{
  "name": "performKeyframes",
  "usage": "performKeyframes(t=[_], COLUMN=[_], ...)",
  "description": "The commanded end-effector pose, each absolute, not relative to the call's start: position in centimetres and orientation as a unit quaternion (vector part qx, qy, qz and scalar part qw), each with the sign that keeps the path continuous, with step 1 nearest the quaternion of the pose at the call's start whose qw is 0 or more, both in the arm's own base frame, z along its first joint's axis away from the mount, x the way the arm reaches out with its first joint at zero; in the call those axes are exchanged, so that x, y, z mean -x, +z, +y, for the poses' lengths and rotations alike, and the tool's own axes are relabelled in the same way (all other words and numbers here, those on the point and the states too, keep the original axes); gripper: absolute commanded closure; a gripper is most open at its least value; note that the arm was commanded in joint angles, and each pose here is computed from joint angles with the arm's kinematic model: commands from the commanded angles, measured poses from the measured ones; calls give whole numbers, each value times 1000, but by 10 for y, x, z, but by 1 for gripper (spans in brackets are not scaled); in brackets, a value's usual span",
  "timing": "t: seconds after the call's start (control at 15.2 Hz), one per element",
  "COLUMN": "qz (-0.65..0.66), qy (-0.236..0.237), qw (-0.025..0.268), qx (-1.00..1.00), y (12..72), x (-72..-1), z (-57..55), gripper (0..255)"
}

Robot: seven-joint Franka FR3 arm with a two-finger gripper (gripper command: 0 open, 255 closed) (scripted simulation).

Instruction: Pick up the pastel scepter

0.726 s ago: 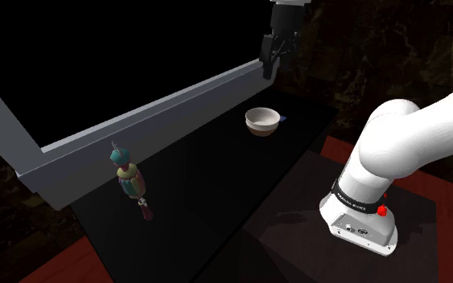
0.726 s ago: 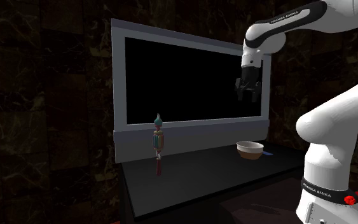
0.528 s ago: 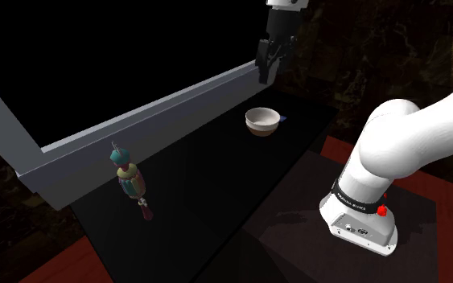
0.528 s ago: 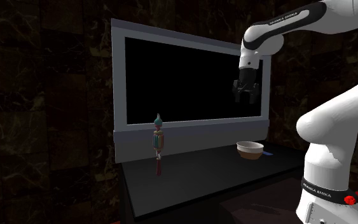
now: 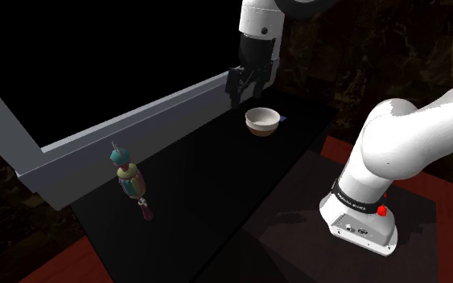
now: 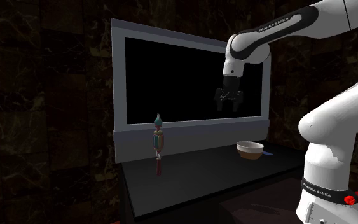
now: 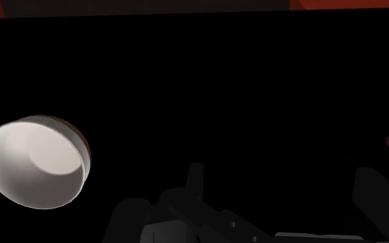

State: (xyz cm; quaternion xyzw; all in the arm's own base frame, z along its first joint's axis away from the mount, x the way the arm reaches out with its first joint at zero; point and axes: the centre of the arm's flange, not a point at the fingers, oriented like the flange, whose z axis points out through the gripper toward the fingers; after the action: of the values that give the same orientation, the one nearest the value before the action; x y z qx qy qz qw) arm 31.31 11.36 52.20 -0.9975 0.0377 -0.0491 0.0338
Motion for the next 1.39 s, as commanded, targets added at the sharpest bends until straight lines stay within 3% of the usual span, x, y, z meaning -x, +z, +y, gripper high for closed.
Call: performKeyframes(t=[0.0, 1.32], qz=[37, 28], qy=[-60, -157], qw=[32, 6], qx=[997, 987], y=[508, 390], x=[-316, -360], z=[135, 372], gripper=[0, 0])
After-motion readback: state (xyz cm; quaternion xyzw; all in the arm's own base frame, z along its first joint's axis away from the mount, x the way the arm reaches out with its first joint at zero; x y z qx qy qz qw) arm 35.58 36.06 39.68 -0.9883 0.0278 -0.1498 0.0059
